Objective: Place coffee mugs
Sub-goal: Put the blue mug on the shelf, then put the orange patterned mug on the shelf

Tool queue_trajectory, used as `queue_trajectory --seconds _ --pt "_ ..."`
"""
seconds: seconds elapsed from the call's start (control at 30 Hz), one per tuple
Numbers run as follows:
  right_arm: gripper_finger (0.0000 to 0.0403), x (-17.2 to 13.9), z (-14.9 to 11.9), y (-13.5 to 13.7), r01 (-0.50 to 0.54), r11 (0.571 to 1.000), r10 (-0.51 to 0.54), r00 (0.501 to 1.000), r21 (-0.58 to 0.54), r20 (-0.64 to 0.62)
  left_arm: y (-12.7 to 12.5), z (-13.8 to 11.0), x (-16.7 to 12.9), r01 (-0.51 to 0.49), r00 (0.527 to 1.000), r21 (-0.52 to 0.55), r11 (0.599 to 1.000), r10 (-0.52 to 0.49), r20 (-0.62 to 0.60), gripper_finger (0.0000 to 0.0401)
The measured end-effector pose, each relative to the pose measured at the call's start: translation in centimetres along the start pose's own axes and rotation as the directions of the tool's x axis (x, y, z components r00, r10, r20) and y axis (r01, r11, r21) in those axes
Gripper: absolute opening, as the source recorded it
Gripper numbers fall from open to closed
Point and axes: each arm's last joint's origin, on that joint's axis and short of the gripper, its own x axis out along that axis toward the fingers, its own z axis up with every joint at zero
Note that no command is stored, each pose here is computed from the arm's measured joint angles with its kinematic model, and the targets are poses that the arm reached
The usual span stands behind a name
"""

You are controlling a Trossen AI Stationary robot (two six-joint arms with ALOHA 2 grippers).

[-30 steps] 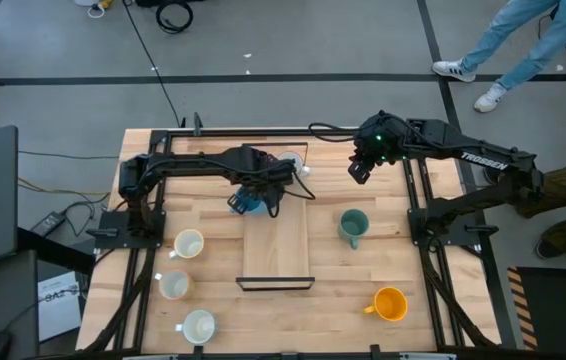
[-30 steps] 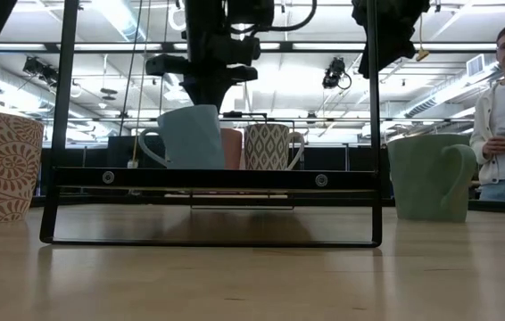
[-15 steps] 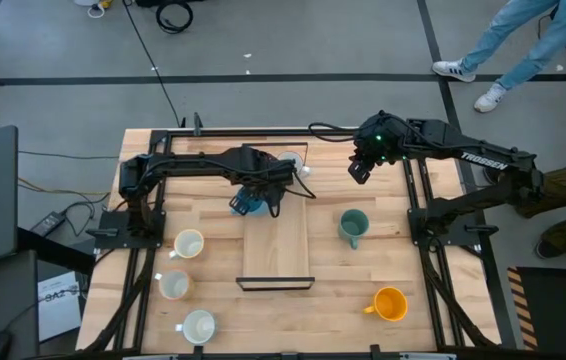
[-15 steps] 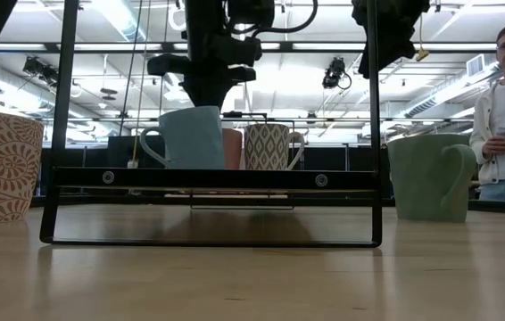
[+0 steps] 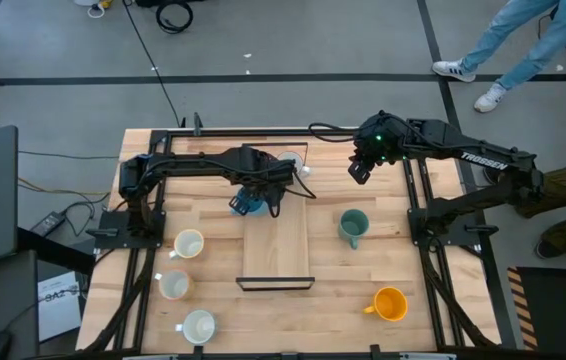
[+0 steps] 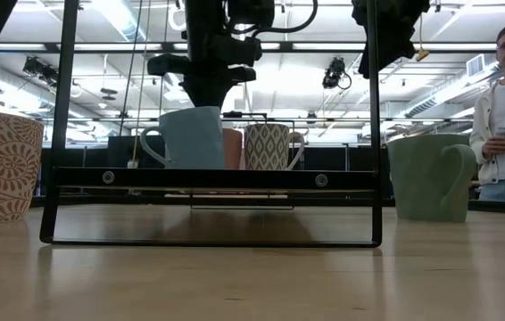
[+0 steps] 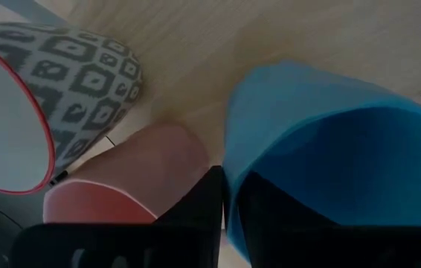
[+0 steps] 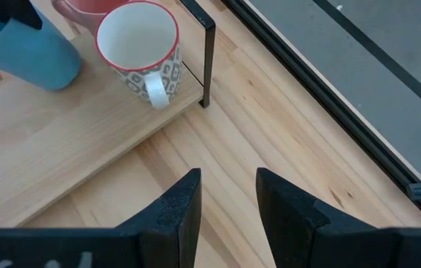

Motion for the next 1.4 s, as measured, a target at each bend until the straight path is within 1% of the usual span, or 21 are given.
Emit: queue_trajectory --seconds 0.2,0.6,1.23,1.4 --pt "0.0135 0.00 0.00 0.00 0.000 1.000 0.000 1.000 0.000 0.000 0.07 0.01 0.02 -0.005 1.000 -0.003 1.000 0.005 0.003 0.0052" --pt "0.0135 0.00 0.00 0.00 -0.001 1.000 0.001 1.000 0.000 0.000 0.27 0.20 0.03 -0.025 0.999 -0.011 1.000 0.025 0.022 0.0116" --pt "0.0135 0.00 0.00 0.00 -0.001 1.000 0.001 1.000 -0.007 -0.001 0.32 0.19 0.04 -0.038 0.999 -0.011 0.999 0.039 0.012 0.0183" --pt "0.0135 0.00 0.00 0.00 -0.001 1.000 0.001 1.000 -0.008 0.000 0.39 0.21 0.03 -0.050 0.999 -0.013 0.999 0.050 0.009 0.0192"
